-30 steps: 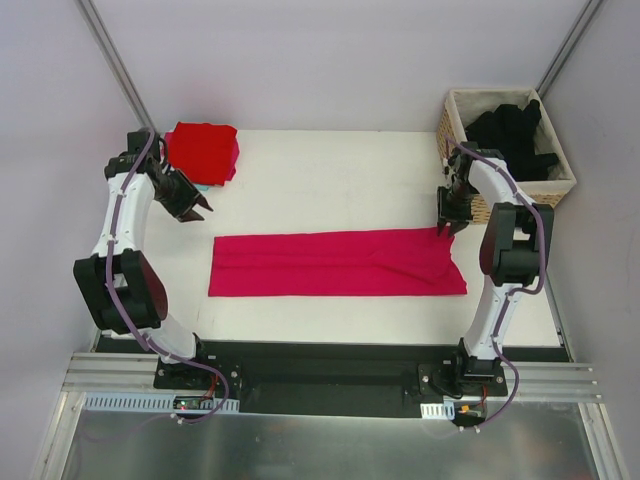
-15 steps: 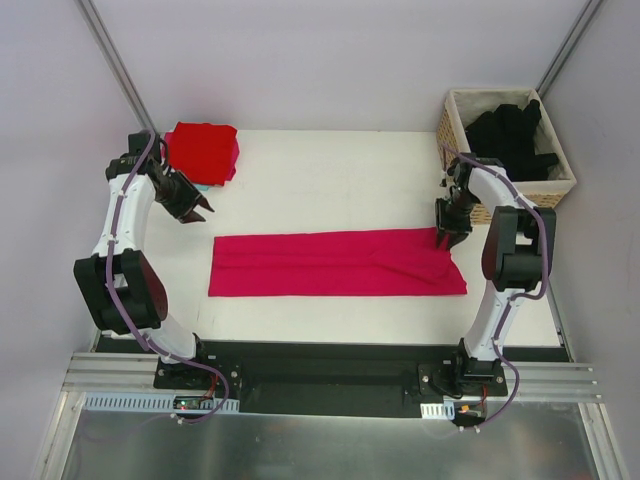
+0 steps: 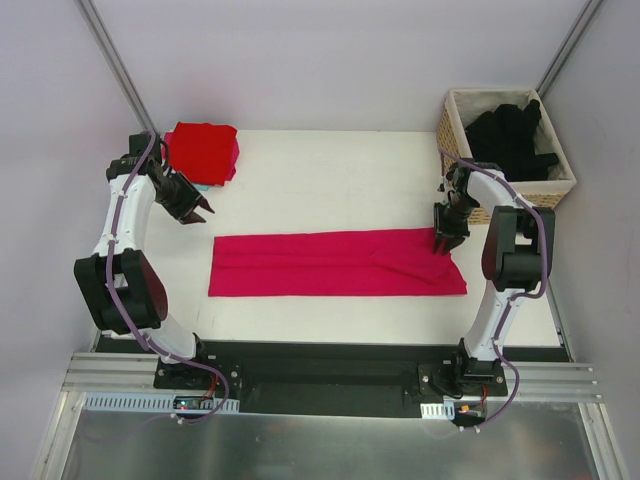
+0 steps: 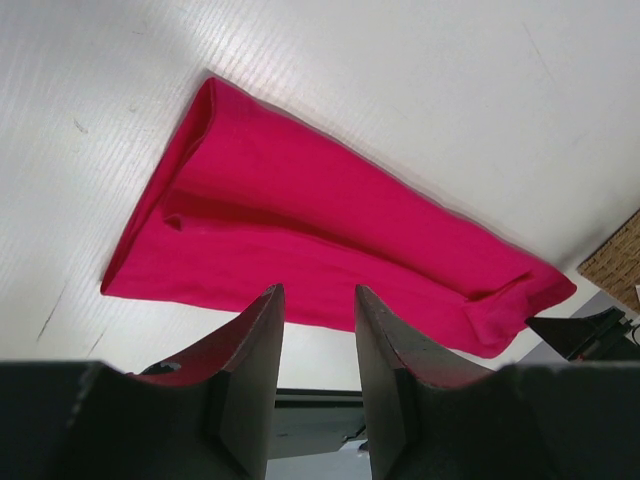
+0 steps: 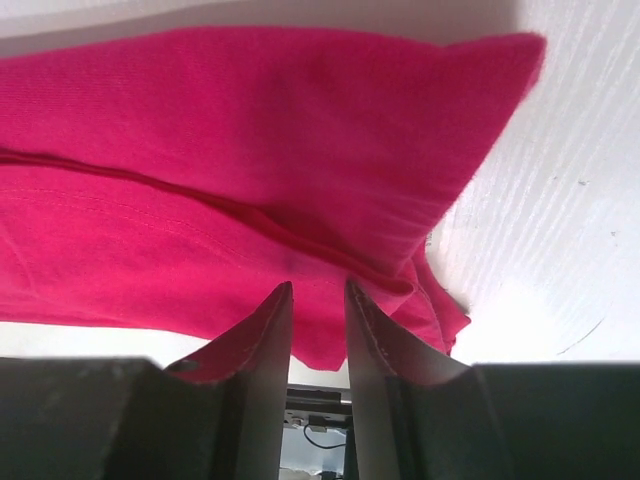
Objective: Fold and stack the t-shirts
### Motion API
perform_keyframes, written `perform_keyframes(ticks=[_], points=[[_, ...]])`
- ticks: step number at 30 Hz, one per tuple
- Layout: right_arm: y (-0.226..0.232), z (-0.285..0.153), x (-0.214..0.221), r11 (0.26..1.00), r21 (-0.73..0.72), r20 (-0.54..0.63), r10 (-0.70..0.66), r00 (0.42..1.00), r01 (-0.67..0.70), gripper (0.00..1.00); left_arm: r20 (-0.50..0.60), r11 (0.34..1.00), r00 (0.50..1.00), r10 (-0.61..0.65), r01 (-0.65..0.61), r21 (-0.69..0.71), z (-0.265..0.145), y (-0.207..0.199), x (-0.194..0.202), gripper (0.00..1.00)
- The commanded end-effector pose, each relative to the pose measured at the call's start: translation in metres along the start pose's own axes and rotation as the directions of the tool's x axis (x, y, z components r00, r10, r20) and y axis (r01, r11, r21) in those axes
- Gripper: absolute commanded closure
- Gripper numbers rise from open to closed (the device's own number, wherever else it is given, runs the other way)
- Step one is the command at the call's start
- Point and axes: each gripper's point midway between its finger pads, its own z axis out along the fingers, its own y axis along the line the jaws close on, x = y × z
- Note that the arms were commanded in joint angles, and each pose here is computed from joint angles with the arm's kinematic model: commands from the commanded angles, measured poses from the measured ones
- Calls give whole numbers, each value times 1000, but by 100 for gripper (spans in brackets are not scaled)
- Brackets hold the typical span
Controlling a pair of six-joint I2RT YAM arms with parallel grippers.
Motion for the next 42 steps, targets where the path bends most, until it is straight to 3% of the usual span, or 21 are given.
perform_keyframes(ticks=[1,8,12,15,26,29,30,32,34,37,42], points=[[3,-1,3,1000,-28,-7,1,1000,-1,71,28,999,1000,6,-7,43,-13,-11,-1,66],[5,4,5,999,-38,-20,-10,1000,9,75,32,999,999,12,-13,42,-14,-11,-1,66],[6,5,4,999,-47,-20,-13,1000,12,94,30,999,999,14,-15,42,-14,-10,0,67],[8,7,4,998,-64,-25,-11,1000,10,99,28,999,999,18,-20,44,-15,-11,0,67],[36,-50,17,988,-143,97,-52,994,66,99,17,998,1000,17,-18,52,-12,-13,-2,68],[39,-54,28,987,-139,98,-66,993,80,99,10,999,1000,15,-16,50,-10,-14,-2,68],[26,-45,35,997,-61,70,-52,996,56,99,2,999,1000,13,-13,50,-8,-13,-2,68],[13,-34,39,999,-2,28,-37,999,37,90,-3,999,1000,12,-12,51,-7,-14,-2,68],[-3,-27,40,998,57,-2,-15,1000,15,70,-3,999,1000,16,-16,50,-7,-13,-2,68],[-24,-15,40,995,82,-21,55,998,-53,65,6,998,1000,23,-24,50,-10,-12,-1,68],[-38,-8,32,988,-1,6,154,988,-154,63,22,999,999,30,-31,42,-13,-10,0,68]])
